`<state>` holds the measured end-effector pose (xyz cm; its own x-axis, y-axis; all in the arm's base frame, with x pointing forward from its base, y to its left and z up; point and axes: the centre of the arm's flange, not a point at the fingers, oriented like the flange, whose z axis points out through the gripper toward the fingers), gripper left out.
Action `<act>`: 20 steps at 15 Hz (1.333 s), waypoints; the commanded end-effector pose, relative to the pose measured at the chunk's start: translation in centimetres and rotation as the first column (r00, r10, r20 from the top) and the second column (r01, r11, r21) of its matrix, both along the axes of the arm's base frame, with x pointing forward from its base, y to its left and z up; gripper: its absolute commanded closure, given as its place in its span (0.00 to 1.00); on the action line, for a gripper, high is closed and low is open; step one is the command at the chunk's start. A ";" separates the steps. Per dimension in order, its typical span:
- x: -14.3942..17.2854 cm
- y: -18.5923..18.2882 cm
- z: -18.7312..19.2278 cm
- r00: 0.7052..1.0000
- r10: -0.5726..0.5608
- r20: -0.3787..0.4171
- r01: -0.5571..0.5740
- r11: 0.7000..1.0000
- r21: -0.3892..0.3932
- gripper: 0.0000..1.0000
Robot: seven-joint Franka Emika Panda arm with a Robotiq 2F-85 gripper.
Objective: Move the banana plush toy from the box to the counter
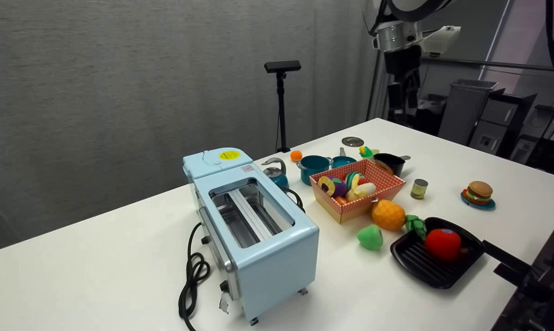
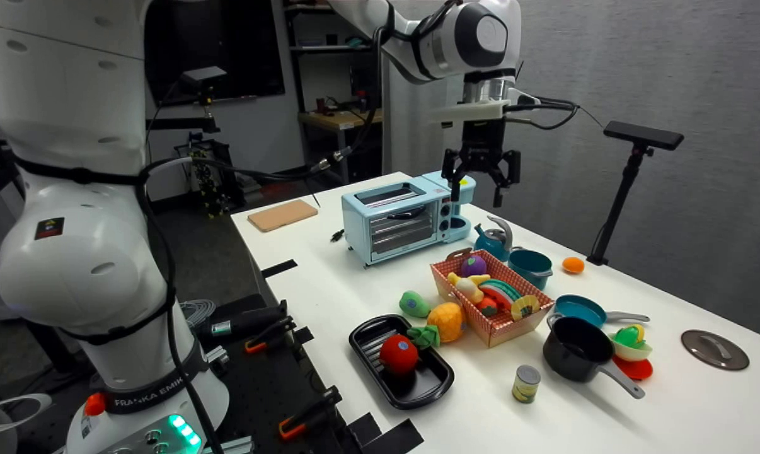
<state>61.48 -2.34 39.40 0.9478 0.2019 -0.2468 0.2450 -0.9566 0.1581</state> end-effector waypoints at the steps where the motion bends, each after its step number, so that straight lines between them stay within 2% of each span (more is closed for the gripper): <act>1: 1.8 0.3 0.5 0.996 0.035 0.082 -0.035 0.999 -0.011 0.04; 3: 2.0 0.1 0.7 0.996 0.022 0.086 -0.022 1.000 0.002 0.00; 4: 1.1 0.3 0.3 0.998 0.016 0.069 -0.016 1.000 0.006 0.00; 13: 1.1 0.3 0.1 0.998 0.016 0.065 -0.016 1.000 0.006 0.00; 17: 1.4 0.5 0.1 0.997 0.048 0.057 -0.052 0.996 0.073 0.00; 20: 2.1 0.7 -1.2 0.993 0.113 0.014 -0.114 0.981 0.156 0.00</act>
<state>62.54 -1.53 39.12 0.9434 0.2750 -0.1853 0.2965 -0.9498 0.0997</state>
